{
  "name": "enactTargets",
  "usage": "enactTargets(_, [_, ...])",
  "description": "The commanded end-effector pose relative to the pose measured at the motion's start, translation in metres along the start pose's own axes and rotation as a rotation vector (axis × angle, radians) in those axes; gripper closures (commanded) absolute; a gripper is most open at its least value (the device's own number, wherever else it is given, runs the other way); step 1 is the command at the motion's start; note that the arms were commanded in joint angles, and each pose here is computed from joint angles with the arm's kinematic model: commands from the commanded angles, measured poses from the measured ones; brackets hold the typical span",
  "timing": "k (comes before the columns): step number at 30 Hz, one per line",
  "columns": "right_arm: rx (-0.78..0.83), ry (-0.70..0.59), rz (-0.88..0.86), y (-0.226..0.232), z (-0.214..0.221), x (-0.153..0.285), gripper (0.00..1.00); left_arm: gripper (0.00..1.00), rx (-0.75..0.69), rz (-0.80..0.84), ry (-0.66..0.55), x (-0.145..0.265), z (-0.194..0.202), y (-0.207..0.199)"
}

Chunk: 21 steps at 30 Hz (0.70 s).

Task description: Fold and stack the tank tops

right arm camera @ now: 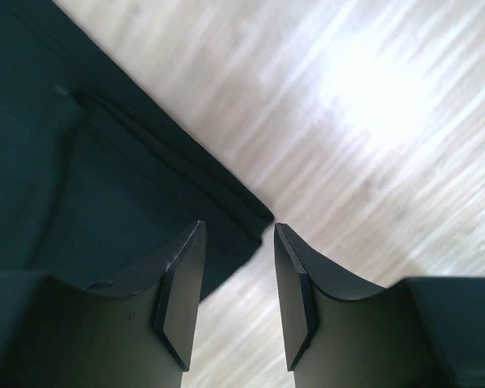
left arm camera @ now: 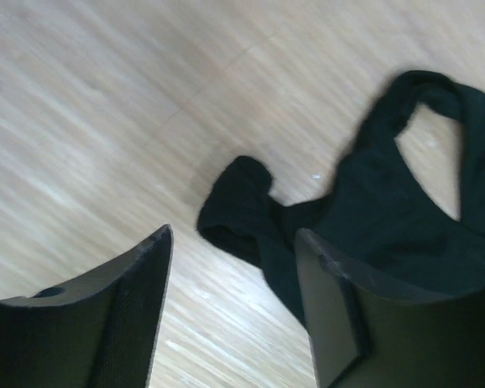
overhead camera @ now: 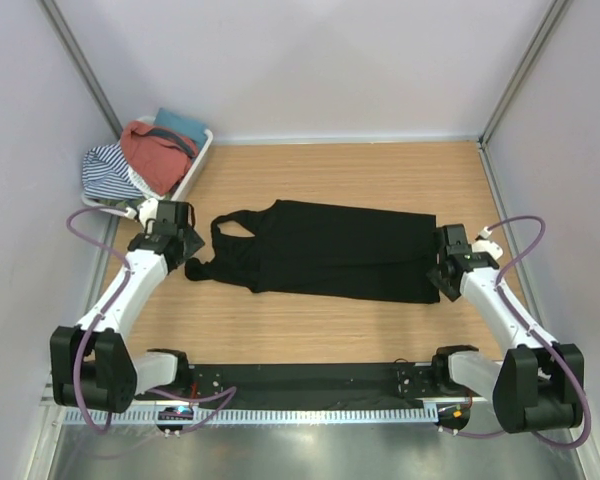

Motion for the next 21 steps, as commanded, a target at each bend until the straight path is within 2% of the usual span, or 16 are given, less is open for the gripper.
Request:
enactTargets(1, [-0.024, -0.132, -0.016, 0.017, -0.045, 0.012, 0.54, 0.3, -0.021, 0.241, -0.051, 0.018, -0.028, -0.049])
enactTargets(3, [0.024, -0.153, -0.092, 0.038, -0.058, 0.016, 0.55, 0.25, -0.06, 0.376, -0.006, 0.024, -0.019, -0.082])
enactTargets(5, [0.037, -0.183, -0.155, 0.053, -0.07, 0.022, 0.55, 0.15, -0.126, 0.483, 0.011, 0.036, -0.012, -0.116])
enactTargets(7, [0.062, -0.233, -0.247, 0.073, -0.083, 0.028, 0.54, 0.1, -0.179, 0.524, 0.06, 0.032, 0.001, -0.142])
enactTargets(9, [0.059, -0.288, -0.316, 0.089, -0.097, 0.032, 0.53, 0.1, -0.207, 0.596, 0.056, 0.043, 0.001, -0.176])
enactTargets(12, [0.068, -0.321, -0.328, 0.107, -0.114, 0.03, 0.52, 0.15, -0.23, 0.637, 0.104, 0.031, 0.007, -0.213])
enactTargets(15, [0.099, -0.317, -0.277, 0.125, -0.13, 0.016, 0.54, 0.2, -0.25, 0.647, 0.114, 0.012, 0.006, -0.243])
enactTargets(16, [0.13, -0.285, -0.237, 0.129, -0.127, -0.001, 0.56, 0.2, -0.264, 0.666, 0.147, 0.005, 0.01, -0.258])
enactTargets(17, [0.122, -0.299, -0.244, 0.138, -0.139, 0.003, 0.56, 0.21, -0.277, 0.669, 0.163, 0.001, 0.012, -0.263])
enactTargets(21, [0.117, -0.274, -0.269, 0.159, -0.154, -0.016, 0.53, 0.21, -0.294, 0.697, 0.207, -0.017, 0.018, -0.293])
Point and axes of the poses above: each gripper's point midway between its finger pads, its own x axis back along the fingers, its own y axis along the line the jaws close on, z = x × y, the point moved 1 cm from there along x, back along the fingers, and after that the axes turned 4 degrees about x, right-handed, at the moved point
